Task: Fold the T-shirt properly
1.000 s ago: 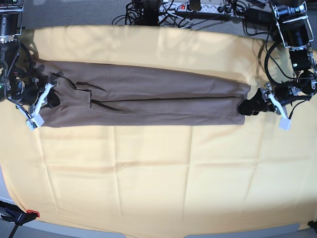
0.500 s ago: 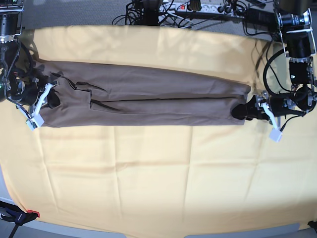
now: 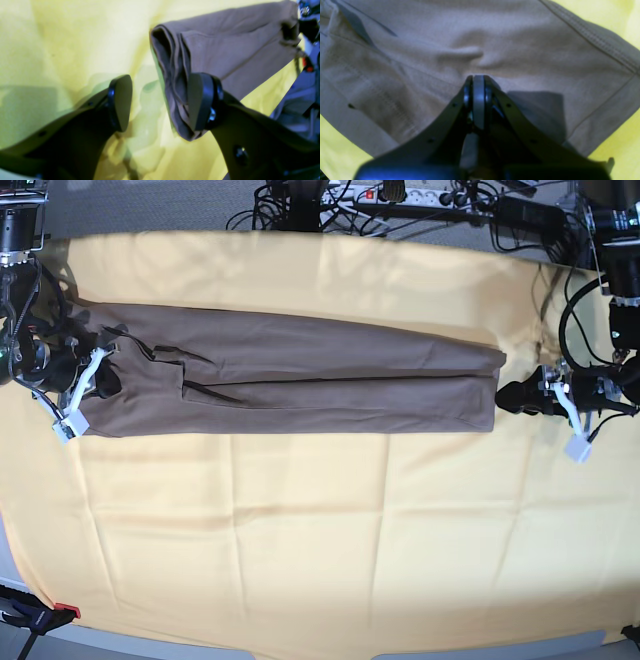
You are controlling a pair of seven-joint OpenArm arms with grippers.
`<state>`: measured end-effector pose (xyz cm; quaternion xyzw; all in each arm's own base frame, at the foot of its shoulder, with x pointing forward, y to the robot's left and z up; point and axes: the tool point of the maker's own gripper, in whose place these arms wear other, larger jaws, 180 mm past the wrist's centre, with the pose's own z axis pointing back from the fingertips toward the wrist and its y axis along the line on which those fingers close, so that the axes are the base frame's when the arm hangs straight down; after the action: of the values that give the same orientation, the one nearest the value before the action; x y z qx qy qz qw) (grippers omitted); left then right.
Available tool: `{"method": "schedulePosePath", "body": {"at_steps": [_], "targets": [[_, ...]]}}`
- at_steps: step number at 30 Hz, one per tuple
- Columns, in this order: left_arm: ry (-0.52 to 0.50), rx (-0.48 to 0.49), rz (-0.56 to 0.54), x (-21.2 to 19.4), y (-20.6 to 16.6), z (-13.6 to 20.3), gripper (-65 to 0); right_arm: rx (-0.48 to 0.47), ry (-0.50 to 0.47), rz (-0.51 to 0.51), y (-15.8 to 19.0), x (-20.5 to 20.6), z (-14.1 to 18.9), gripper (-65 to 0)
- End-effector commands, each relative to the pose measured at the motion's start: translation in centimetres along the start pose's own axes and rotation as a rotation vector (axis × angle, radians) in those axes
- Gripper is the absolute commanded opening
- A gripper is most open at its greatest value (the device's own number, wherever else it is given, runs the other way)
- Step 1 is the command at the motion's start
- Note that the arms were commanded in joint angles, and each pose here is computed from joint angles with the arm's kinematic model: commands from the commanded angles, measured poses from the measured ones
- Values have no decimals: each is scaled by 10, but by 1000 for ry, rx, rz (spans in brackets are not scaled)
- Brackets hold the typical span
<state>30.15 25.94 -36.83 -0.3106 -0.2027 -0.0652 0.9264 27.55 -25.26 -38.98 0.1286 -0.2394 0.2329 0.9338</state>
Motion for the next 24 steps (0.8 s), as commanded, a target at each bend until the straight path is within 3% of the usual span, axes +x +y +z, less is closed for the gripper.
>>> {"method": "schedulePosePath", "body": {"at_steps": [1,9,21,24], "targets": [[133,75,-1,-24,15,5,-273,-21,14,15,-7,2,5,-650],[219,3,-16,-42,-1,-9,-273,-21,14,15,-7,2,5,-650],[98,-159,-25,-19,-31,-8,-273,-20,13,13,-6,2,5,-650],[88,-163,-34,-14,-32,-7,-273,-20,10,13,-6,2,5,-650]]}}
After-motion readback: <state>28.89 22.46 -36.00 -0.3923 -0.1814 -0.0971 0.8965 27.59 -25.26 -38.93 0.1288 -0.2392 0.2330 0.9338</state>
